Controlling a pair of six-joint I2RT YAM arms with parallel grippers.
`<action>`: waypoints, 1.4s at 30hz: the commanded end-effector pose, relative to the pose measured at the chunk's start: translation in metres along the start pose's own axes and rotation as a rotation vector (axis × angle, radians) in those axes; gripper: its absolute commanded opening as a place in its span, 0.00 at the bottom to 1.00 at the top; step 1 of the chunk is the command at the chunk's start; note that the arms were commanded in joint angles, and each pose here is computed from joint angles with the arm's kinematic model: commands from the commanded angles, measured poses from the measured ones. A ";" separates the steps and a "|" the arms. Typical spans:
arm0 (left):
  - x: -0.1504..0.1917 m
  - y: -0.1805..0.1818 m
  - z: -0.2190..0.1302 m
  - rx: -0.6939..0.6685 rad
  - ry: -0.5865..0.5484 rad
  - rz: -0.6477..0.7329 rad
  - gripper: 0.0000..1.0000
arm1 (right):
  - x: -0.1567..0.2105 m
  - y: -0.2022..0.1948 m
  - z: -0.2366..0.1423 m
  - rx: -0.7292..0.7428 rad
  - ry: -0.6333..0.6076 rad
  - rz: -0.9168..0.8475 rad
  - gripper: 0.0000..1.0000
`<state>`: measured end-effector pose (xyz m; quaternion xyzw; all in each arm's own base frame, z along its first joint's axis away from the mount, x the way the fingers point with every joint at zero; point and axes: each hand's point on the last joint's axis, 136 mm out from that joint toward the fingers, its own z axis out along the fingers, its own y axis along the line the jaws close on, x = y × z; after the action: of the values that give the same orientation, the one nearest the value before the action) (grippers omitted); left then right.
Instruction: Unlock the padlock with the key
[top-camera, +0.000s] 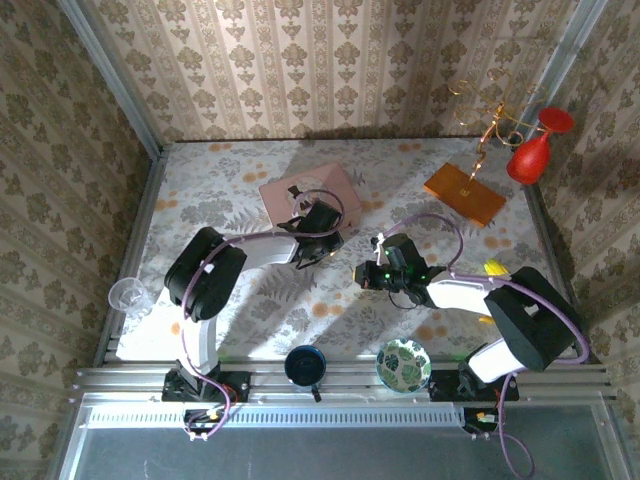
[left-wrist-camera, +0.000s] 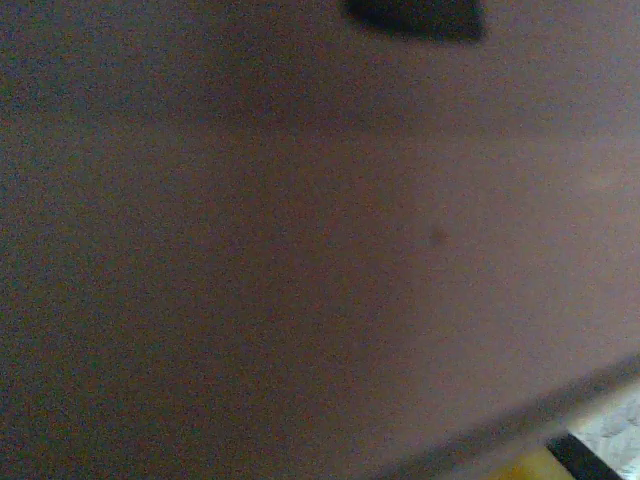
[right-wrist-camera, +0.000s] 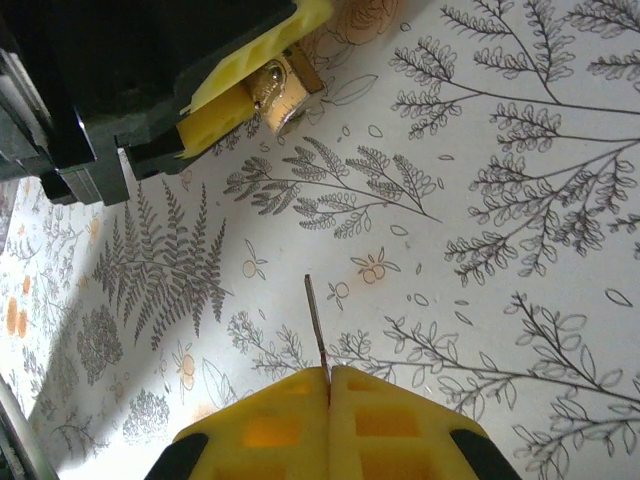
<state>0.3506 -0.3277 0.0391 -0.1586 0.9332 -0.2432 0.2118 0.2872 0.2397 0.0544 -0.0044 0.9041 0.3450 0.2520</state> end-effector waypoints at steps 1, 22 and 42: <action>0.012 -0.013 -0.007 0.074 0.065 -0.047 0.02 | -0.004 0.007 0.006 -0.037 -0.022 -0.012 0.00; 0.032 -0.029 -0.011 0.209 0.189 0.069 0.00 | -0.017 0.009 0.025 -0.065 -0.030 -0.089 0.00; 0.039 -0.034 -0.012 0.265 0.227 0.076 0.00 | -0.032 -0.001 0.024 -0.056 -0.074 -0.056 0.00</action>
<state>0.3380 -0.3545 0.0477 -0.0859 0.9210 -0.3367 0.1761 0.3164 0.2464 0.0434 -0.0220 0.8926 0.3543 0.2780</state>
